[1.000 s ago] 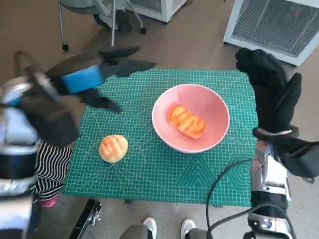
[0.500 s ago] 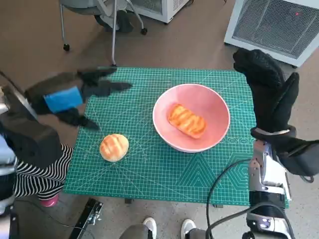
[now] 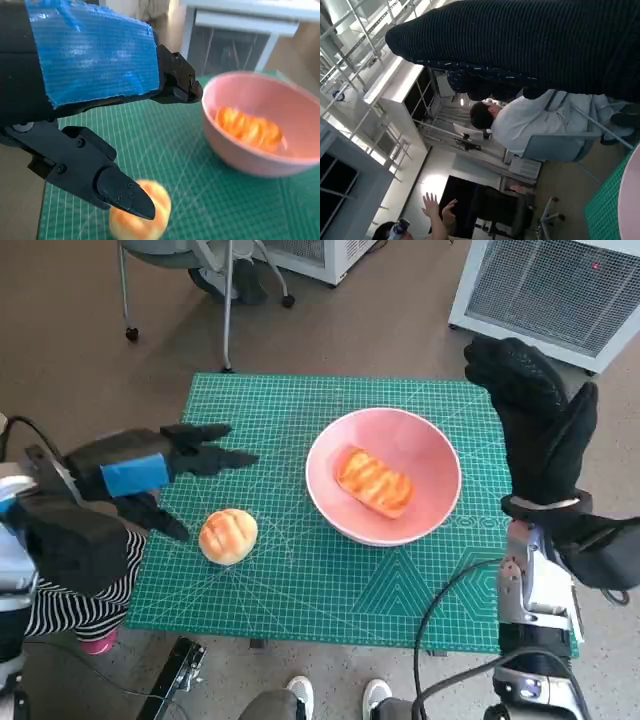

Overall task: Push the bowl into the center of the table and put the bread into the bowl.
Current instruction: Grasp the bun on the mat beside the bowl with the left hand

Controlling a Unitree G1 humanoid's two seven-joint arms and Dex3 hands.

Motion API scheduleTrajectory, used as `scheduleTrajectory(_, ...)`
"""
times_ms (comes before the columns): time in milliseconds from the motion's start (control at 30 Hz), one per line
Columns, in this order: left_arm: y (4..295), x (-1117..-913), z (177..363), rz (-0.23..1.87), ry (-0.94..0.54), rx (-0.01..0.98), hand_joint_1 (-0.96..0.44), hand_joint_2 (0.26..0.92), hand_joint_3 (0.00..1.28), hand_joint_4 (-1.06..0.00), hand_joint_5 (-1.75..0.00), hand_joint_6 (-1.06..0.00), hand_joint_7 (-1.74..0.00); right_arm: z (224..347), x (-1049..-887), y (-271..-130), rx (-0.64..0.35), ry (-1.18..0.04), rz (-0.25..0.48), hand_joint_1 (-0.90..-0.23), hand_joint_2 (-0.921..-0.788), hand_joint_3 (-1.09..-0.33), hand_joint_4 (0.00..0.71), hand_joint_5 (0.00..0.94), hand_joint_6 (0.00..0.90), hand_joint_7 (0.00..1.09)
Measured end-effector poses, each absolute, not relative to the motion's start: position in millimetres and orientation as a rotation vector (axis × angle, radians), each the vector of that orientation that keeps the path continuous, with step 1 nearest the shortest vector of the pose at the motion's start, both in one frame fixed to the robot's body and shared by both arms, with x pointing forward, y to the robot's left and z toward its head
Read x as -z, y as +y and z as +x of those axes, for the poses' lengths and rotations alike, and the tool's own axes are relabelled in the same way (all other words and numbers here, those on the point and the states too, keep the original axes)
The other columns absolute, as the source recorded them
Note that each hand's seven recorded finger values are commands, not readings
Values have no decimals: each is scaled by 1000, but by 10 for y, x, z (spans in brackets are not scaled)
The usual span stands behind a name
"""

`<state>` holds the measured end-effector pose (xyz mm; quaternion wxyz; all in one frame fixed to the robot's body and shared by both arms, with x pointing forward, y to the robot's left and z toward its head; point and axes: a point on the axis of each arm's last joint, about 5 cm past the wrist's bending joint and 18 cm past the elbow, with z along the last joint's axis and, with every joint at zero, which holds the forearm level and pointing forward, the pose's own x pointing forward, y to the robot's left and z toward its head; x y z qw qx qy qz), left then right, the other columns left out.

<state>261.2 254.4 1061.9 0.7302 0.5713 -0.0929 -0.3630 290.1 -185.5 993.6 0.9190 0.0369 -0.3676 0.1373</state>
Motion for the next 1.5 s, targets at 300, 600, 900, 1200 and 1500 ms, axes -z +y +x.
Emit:
scheduleTrajectory(300,2542,-10386,2689,1251,-107,842,-223,738,6,-122,-1,-327,-3,2899,-9934,-1871,-283,-753,84,-738,-921,-643,158,0,95,350)
scheduleTrajectory(600,2502,-10033,2811,1225,-7,883,-197,744,6,-131,-3,-314,0,2899,-9931,-1876,-282,-746,88,-738,-921,-643,158,0,95,351)
scheduleTrajectory(900,2450,-9842,2905,1244,48,875,-88,750,6,-188,-18,-352,-18,2893,-9940,-1879,-283,-745,88,-739,-921,-642,158,0,95,352)
scheduleTrajectory(1200,2378,-9674,2939,1286,85,878,-22,777,11,-415,-48,-541,-79,2879,-9947,-1887,-281,-750,84,-741,-921,-637,158,0,94,353)
scheduleTrajectory(1500,2373,-9649,2970,1318,82,877,-108,901,71,-695,-756,-622,-1066,2867,-9936,-1889,-278,-754,65,-736,-921,-646,158,0,85,349)
